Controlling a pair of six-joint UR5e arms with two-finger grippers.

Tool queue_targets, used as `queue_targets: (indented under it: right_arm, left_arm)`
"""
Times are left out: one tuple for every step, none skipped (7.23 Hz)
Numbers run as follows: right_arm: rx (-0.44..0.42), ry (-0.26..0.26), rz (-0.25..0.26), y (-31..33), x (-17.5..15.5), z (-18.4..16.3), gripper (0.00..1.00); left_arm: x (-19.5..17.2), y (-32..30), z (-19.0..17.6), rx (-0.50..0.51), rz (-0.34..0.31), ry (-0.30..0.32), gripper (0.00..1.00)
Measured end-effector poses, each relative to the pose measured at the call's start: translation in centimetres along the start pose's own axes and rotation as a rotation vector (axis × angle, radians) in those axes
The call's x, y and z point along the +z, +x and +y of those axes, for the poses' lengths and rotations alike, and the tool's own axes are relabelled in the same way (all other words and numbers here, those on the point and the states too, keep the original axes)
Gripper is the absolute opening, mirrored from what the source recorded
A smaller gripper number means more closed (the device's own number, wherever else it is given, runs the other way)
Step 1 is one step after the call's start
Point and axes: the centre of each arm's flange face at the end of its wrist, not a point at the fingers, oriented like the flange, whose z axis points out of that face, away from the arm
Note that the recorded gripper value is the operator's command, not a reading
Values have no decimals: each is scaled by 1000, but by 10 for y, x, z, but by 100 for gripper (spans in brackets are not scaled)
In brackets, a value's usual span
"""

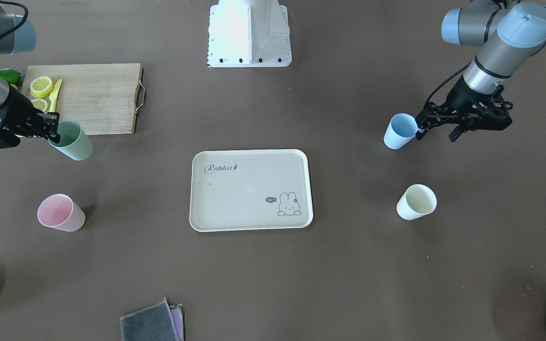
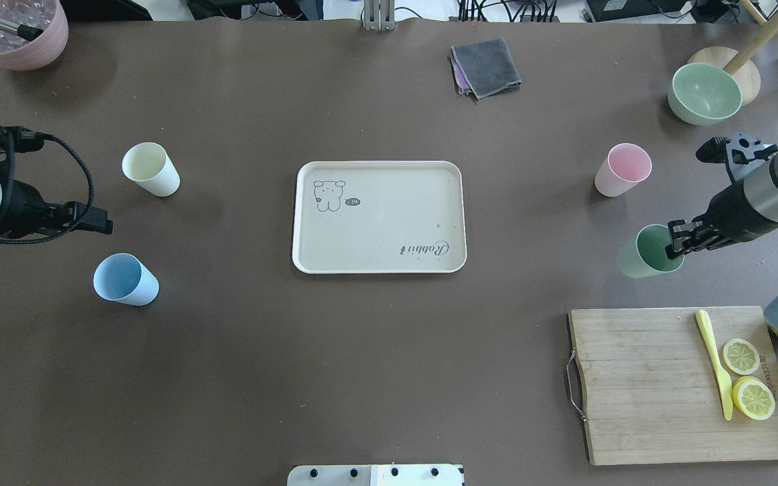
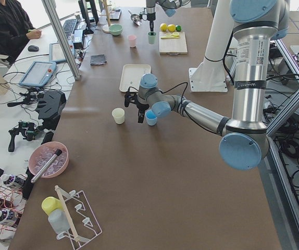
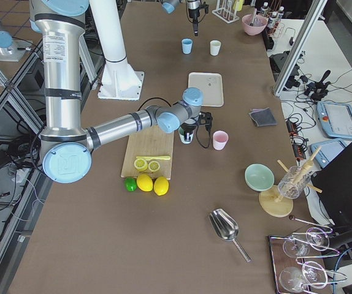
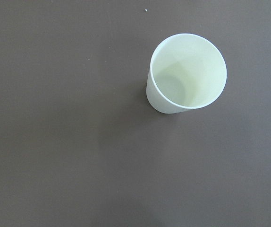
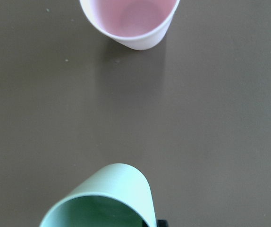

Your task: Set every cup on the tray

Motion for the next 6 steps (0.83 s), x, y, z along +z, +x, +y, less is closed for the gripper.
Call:
queue_targets:
  right_arm:
    - [6,5,-42,-5,-17,-8,0]
    - [2,12,-66,-13,-27,-15,0]
    - [1,17,-77,-27,-35,-25,0]
    - [9,19,-82,-45,-42,-35,0]
    - [21,22,-87,-65,-51,-45,0]
    - [37,30,-99,-83,-59,-52,0]
  left_arm:
    - [4,-4,7,5,-7,-13,98]
    - [9,-5,15,13,-11,-28,98]
    - [14,-3,25,24,-12,-48,98]
    - [19,-1,33,31,-13,-66,97]
    - [23,-1,40,37,-16,-81,95]
    - [27,0,46,42,-19,-94,70]
